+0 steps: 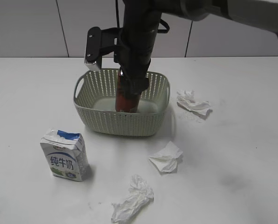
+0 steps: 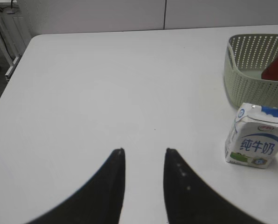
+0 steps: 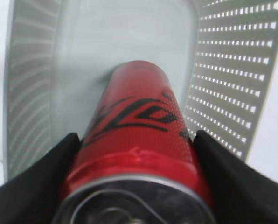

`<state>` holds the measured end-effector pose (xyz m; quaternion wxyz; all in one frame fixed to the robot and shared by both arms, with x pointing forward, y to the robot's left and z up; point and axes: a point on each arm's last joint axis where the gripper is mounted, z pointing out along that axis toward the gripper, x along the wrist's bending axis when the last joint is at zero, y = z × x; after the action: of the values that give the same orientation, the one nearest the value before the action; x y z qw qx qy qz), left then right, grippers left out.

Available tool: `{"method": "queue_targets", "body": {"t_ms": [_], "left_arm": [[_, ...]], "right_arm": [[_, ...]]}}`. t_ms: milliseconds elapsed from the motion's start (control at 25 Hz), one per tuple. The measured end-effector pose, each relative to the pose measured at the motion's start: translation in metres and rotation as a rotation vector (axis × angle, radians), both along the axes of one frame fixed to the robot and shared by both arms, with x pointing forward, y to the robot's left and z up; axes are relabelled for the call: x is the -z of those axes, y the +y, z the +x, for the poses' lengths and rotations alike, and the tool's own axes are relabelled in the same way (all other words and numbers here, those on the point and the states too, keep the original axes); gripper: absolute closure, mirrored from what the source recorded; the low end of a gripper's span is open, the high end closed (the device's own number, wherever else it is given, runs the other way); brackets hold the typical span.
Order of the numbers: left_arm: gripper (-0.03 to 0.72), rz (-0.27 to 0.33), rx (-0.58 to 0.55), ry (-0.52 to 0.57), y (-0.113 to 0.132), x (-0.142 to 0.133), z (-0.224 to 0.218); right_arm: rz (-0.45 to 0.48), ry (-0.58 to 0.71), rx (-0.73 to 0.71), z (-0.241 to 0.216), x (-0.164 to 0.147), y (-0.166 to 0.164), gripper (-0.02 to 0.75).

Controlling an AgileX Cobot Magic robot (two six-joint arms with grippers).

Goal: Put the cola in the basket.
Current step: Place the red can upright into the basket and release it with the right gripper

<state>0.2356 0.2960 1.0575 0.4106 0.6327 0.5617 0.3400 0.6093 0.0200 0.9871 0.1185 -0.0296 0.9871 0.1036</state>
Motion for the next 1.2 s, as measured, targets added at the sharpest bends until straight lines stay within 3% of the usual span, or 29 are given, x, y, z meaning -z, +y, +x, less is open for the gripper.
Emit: {"method": "queue_targets", "body": {"t_ms": [360,800,1200], "left_arm": [[0.459,0.0,0.0,0.0,0.0,0.0,0.0],[0.456,0.0,0.0,0.0,0.0,0.0,0.0],[0.455,0.0,0.0,0.0,0.0,0.0,0.0]], "right_arm": [[0.025,-0.03,0.0,0.003,-0.001,0.002,0.205],[0.073,-0.108,-0.001,0.009,-0.007,0.006,0.139],[0.207,-0.248,0.048,0.014,-0.039,0.008,0.137]]}}
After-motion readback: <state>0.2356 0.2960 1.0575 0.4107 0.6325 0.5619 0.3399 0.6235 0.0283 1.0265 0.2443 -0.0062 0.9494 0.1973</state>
